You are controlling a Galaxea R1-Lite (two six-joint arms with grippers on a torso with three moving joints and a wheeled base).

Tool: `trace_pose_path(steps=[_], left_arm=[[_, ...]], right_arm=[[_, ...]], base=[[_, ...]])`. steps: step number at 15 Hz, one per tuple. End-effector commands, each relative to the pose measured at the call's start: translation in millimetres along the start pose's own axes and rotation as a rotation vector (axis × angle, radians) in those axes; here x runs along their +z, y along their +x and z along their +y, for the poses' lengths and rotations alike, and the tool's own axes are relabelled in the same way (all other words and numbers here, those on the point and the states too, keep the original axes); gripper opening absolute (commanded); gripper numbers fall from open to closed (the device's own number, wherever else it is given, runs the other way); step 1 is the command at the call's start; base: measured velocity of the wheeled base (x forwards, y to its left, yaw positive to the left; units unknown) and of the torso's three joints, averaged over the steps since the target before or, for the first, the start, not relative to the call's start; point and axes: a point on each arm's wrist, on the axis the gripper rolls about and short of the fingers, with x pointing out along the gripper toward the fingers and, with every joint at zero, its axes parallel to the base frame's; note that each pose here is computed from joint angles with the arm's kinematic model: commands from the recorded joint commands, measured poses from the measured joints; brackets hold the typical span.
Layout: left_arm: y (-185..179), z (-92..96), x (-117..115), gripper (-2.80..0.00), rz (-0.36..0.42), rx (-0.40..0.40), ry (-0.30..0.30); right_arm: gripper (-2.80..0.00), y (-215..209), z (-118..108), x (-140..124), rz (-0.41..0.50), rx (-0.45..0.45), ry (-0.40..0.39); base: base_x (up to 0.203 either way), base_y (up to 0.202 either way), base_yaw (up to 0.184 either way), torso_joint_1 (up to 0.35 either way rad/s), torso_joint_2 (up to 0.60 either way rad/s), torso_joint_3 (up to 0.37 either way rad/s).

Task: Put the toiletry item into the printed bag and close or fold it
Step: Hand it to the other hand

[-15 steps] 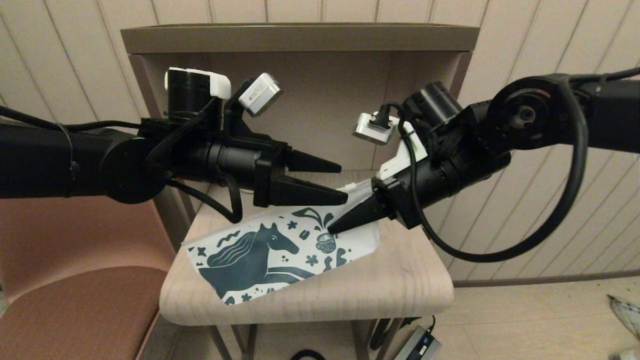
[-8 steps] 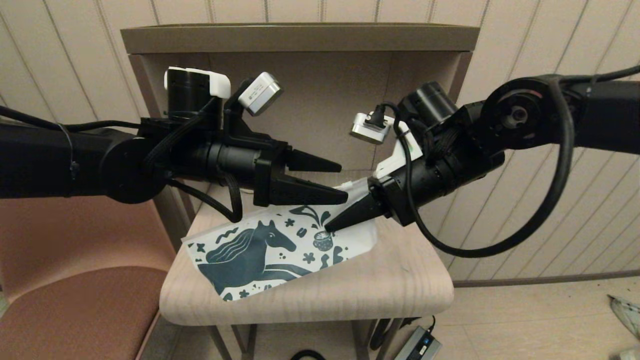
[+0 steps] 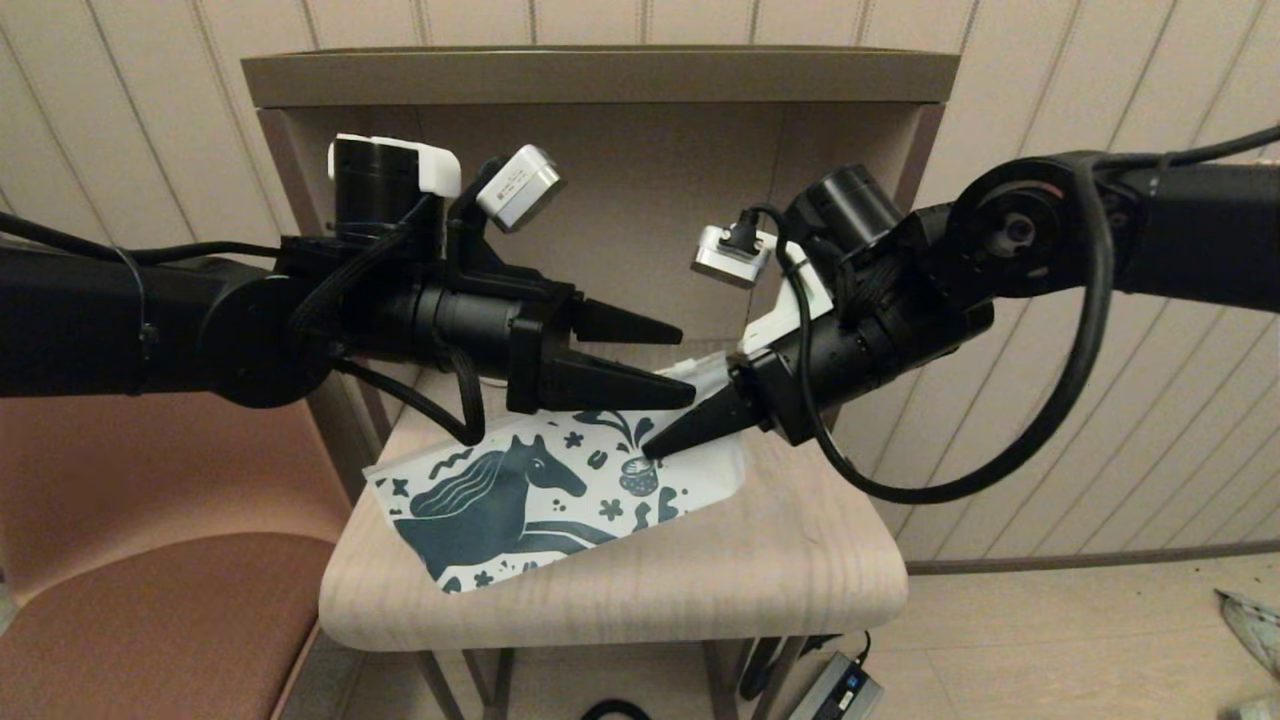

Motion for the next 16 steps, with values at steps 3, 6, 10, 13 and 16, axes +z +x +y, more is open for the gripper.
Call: trace_pose_path(steps=[3,6,10,13,16], left_arm=[[0.0,-0.1,-0.6,0.0,0.0,-0.006,0.003],[0.3,-0.6,-1.6,0.0,0.002,-0.008,0.0],[0.0,-0.5,-0.8,-2.8,0.001,-0.007,0.002],[0.3,-0.6,-1.4,-2.8,0.002,-0.008,0.002],[2.8,-1.0,-2.6,-2.8,0.004,-0.014,0.0]], right_arm=[[-2.8,1.9,-2.5,1.6,-0.006,0.002,-0.002],[-2.8,3.3,-2.9,2.0,-0.007,0.001,-0.002],[-2.8,3.7,-2.5,2.5,-0.008,0.003,-0.005],[-2.8,3.5,-2.5,2.6,-0.009,0.004,-0.005],[-2.8,3.2,-2.9,2.9,-0.012,0.002,-0.005]], base=[[0.0,0.0,0.0,0.0,0.0,0.0],[0.0,0.0,0.0,0.0,0.0,0.0],[0.0,0.0,0.0,0.0,0.0,0.0],[0.0,0.0,0.0,0.0,0.0,0.0],[0.0,0.0,0.0,0.0,0.0,0.0]])
